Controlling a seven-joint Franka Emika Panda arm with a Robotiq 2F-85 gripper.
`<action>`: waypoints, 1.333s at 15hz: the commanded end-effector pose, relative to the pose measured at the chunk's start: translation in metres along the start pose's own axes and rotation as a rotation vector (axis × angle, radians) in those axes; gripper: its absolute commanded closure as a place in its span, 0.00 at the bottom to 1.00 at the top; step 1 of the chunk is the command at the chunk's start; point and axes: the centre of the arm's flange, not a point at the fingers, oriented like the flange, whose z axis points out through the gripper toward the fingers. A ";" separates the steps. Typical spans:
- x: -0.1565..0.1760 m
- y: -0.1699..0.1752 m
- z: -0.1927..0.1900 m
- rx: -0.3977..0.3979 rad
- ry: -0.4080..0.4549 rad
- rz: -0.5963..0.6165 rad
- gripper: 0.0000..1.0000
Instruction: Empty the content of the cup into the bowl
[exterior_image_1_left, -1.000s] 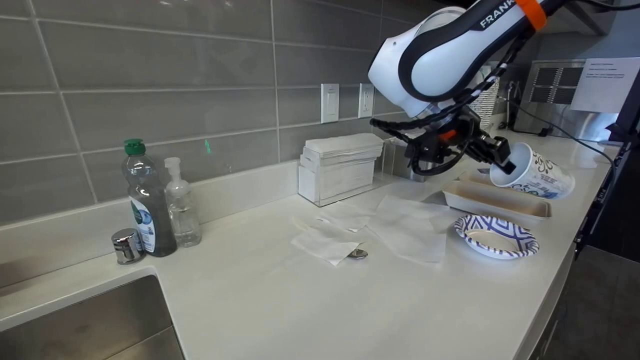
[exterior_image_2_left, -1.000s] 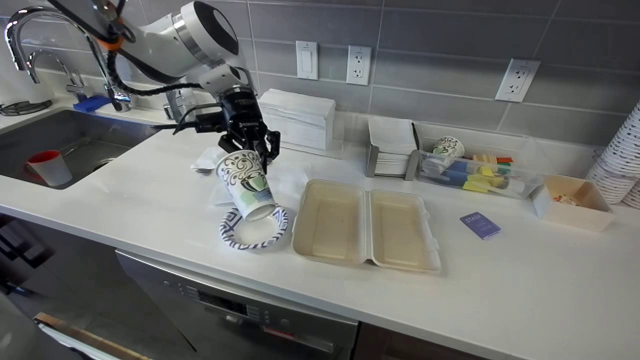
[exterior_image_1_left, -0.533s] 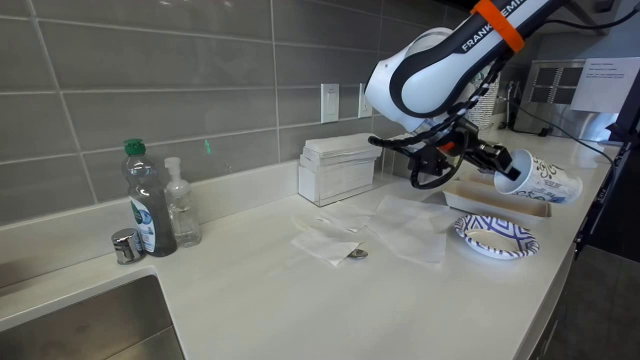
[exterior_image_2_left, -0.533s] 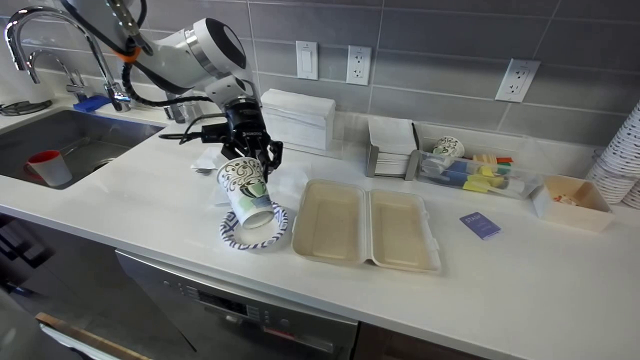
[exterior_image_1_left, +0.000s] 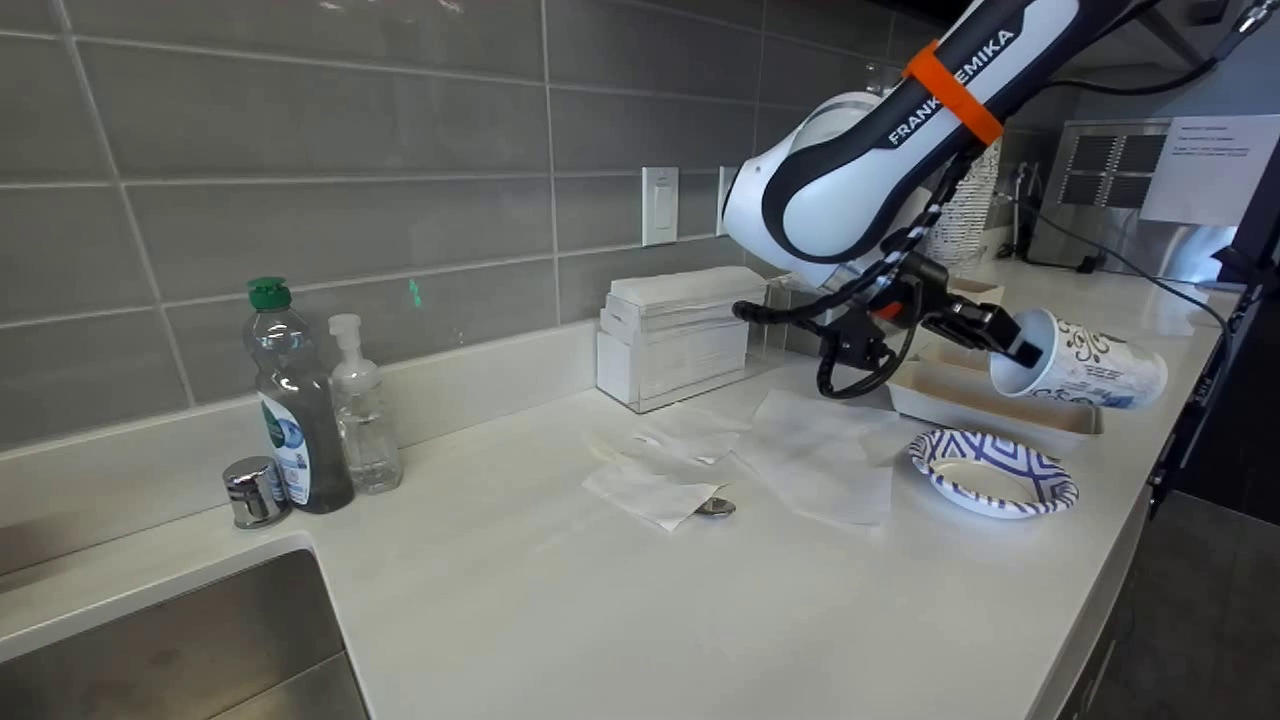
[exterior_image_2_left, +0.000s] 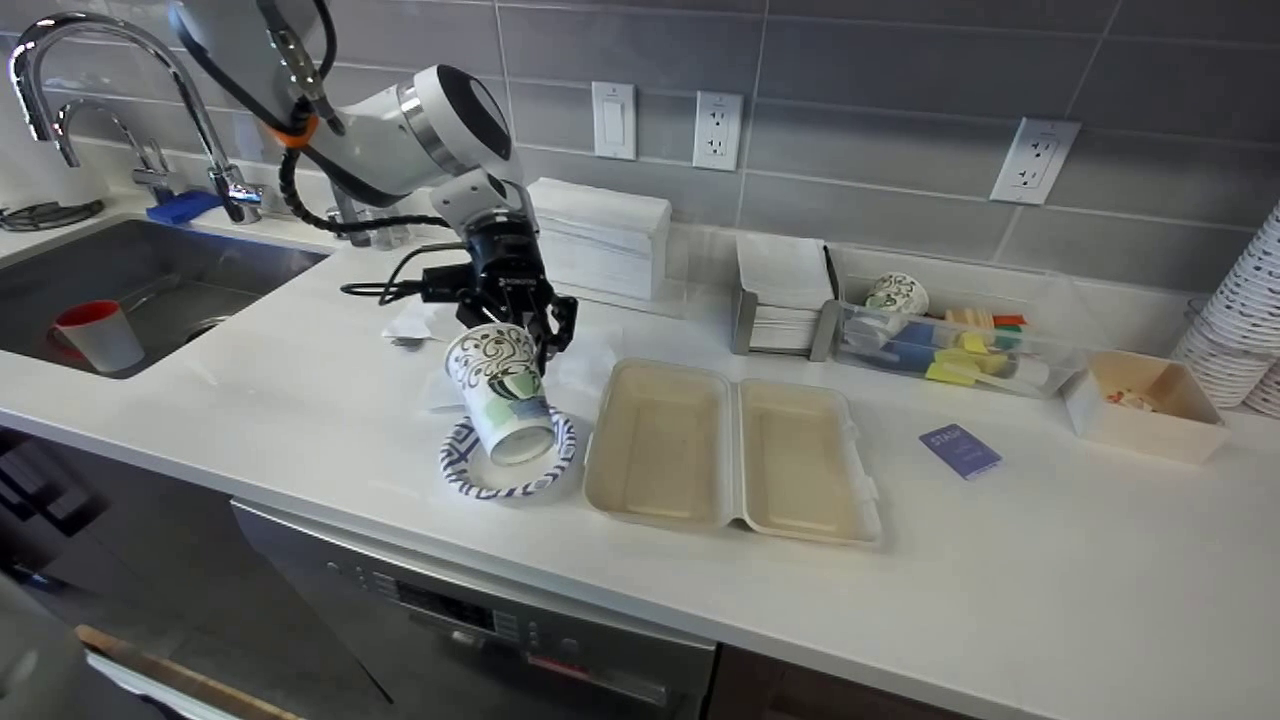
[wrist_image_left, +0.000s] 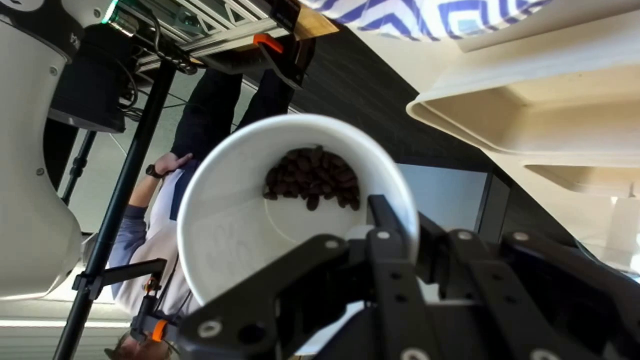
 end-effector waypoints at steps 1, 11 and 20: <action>-0.009 -0.015 -0.007 -0.017 0.072 0.030 0.98; -0.010 -0.017 -0.013 -0.016 0.072 0.020 0.98; -0.046 -0.035 -0.011 -0.125 0.202 0.027 0.98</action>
